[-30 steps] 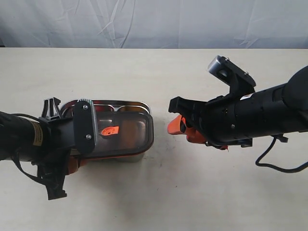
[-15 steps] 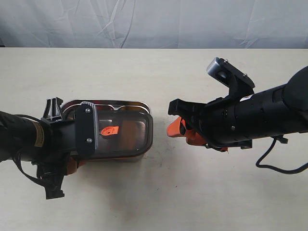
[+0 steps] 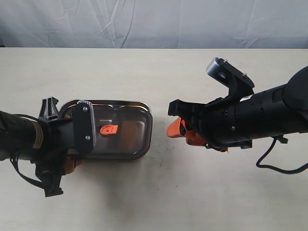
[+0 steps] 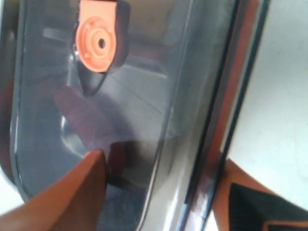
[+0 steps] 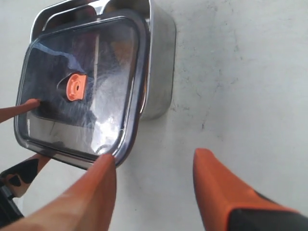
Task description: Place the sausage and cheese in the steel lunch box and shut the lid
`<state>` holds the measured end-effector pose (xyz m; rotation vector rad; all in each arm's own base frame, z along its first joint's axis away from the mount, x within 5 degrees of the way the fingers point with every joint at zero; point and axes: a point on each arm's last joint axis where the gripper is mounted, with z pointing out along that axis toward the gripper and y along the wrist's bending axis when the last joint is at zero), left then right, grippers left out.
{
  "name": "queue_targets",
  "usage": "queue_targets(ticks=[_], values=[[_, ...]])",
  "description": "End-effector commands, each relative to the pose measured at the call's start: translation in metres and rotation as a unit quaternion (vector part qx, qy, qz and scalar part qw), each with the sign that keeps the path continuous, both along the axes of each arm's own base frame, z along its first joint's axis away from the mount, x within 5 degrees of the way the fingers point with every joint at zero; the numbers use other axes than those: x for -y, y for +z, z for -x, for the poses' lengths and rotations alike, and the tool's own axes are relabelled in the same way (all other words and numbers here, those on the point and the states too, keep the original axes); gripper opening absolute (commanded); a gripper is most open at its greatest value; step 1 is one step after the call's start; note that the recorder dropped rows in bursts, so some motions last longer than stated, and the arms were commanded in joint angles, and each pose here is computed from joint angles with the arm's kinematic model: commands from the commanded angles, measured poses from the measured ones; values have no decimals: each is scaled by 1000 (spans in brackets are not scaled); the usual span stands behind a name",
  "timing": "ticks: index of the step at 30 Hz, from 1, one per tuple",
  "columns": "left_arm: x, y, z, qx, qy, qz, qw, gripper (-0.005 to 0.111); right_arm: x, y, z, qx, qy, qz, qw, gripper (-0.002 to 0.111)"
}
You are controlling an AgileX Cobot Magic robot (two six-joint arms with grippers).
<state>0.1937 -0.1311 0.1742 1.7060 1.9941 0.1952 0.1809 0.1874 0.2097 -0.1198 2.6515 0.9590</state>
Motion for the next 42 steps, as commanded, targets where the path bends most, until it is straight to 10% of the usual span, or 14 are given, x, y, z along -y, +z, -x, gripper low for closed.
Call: queue_targets(ticks=[1, 42], values=[[-5, -1, -5, 4, 27, 9, 1000, 56, 1, -1, 0, 2, 3, 2, 1000, 49], [-11, 19, 2, -25, 90, 36, 995, 56, 1, 0, 0, 10, 7, 1, 1000, 49]])
